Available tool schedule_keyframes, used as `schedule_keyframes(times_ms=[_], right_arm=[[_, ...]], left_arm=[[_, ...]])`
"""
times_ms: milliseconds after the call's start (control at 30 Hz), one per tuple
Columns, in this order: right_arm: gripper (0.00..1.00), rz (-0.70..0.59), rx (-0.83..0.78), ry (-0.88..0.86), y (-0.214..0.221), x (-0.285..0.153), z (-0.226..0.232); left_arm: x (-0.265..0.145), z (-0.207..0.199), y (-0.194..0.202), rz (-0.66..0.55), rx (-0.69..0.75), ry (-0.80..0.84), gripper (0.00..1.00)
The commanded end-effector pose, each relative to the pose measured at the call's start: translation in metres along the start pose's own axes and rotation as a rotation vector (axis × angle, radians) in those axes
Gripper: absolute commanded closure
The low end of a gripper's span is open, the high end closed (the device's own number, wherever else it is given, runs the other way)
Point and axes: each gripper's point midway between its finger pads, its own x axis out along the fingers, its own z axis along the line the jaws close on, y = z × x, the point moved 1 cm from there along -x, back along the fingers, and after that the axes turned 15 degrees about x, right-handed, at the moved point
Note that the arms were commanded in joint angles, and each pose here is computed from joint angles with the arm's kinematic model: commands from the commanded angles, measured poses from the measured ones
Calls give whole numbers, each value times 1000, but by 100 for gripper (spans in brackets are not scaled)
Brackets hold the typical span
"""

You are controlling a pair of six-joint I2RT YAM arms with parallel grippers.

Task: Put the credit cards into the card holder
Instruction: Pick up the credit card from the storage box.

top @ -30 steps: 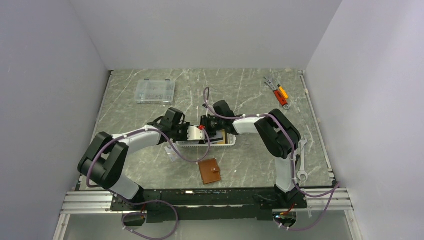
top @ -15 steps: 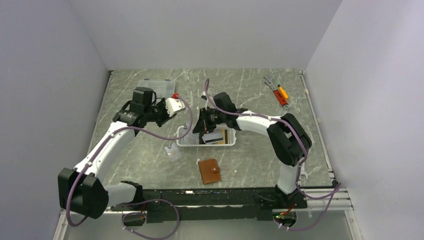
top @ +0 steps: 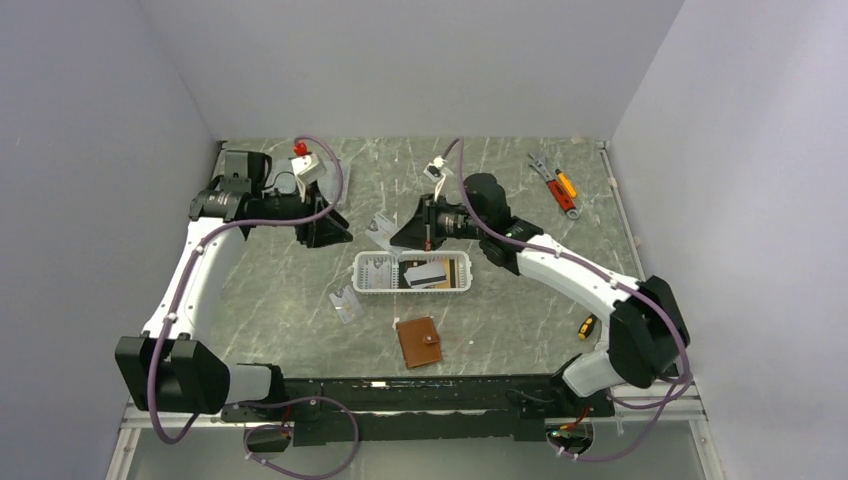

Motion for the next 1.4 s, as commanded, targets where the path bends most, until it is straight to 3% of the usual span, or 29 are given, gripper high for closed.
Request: schedule_keyframes(times_ms=[0,333,433,500,600,667,867,967,1033,1133,1200,1267,1367], right_arm=[[100,-36,-55,-116,-1,-14,38],[100,22,-87,-228,11,-16,70],[100,34,-88,-247,11,-15,74],[100,51,-91,-257,14,-15,75],[100,79,-92,-243,19,-16,72],[100,88,-100,-220,22,-19,69],[100,107,-134,-182,28,-32,70],[100,98,-161,-187,26,-38,77],[100,106,-154,-173,28,-41,75],[100,114,-154,-179,30,-42,76],[100,122,-154,-191,31,-43,78],[100,123,-160,-193,31,-44,80],[100,111,-172,-208,31,-48,85]], left_arm=[[-11,-40,-40,-198,-163,238,46],[-11,-54,-42,-286,-266,366,29],[-10,-53,-38,-274,-266,361,30],[-10,-54,-38,-277,-259,361,22],[-11,-55,-38,-261,-234,345,18],[-12,-57,-37,-245,-215,331,4],[-17,-49,-40,-127,-43,125,1],[-25,-21,-40,94,144,-254,1],[-35,-24,-51,97,222,-318,1],[-36,-12,-29,156,99,-392,1],[-32,-18,-14,194,58,-327,1],[-30,-32,-16,142,45,-229,1],[-31,-28,-22,114,52,-305,1]])
